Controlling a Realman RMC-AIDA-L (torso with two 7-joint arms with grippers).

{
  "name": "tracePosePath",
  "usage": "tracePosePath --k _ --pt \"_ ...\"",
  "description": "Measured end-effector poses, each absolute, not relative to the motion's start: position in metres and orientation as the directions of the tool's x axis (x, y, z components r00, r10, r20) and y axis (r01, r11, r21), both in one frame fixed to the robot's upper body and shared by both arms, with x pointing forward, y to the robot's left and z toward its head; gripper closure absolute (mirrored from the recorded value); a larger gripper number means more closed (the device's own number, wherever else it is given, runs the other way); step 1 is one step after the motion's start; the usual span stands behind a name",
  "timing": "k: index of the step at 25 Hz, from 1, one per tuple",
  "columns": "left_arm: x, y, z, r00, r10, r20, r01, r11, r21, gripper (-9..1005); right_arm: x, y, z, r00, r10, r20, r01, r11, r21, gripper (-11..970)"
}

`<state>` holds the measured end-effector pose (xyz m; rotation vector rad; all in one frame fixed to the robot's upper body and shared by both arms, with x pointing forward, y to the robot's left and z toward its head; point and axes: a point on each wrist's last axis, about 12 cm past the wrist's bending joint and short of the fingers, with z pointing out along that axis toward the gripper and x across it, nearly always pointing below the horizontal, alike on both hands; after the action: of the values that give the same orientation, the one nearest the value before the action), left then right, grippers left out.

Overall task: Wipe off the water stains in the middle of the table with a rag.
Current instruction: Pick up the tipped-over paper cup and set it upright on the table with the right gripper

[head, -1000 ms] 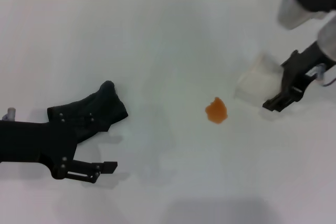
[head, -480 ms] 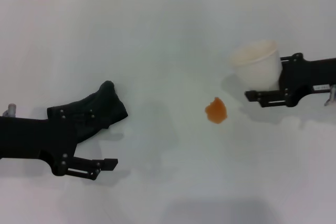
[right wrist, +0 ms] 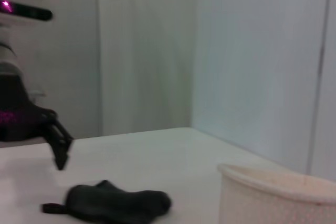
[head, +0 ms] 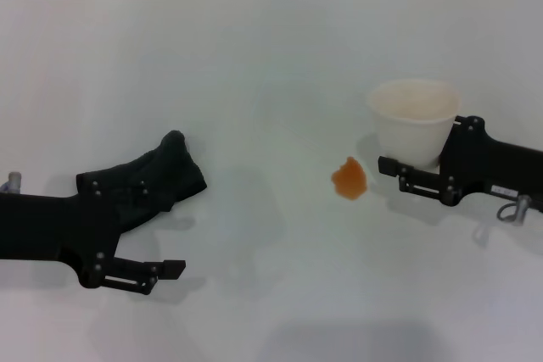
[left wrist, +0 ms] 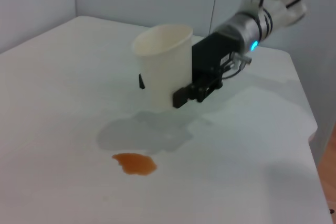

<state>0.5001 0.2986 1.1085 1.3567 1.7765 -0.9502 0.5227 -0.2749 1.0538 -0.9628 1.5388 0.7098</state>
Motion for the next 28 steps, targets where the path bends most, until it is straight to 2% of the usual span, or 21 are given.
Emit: tracePosePath --k 3,10,28 --pt "0.501 0.298 1.109 -0.205 0.463 -0.863 0.974 0.180 -0.135 109 0.516 -0.274 1.038 -0.009 -0.188 -0.982 -0.829 0.551 -0.097 307" --pt "0.502 0.296 1.109 -0.200 0.463 -0.863 0.976 0.176 -0.131 109 0.510 -0.278 1.027 0.025 -0.193 -0.981 -0.763 0.630 -0.143 298" --pt "0.503 0.293 1.107 -0.207 0.474 -0.856 0.974 0.179 -0.136 109 0.501 -0.287 1.001 -0.125 -0.256 -0.959 -0.695 0.712 -0.100 235"
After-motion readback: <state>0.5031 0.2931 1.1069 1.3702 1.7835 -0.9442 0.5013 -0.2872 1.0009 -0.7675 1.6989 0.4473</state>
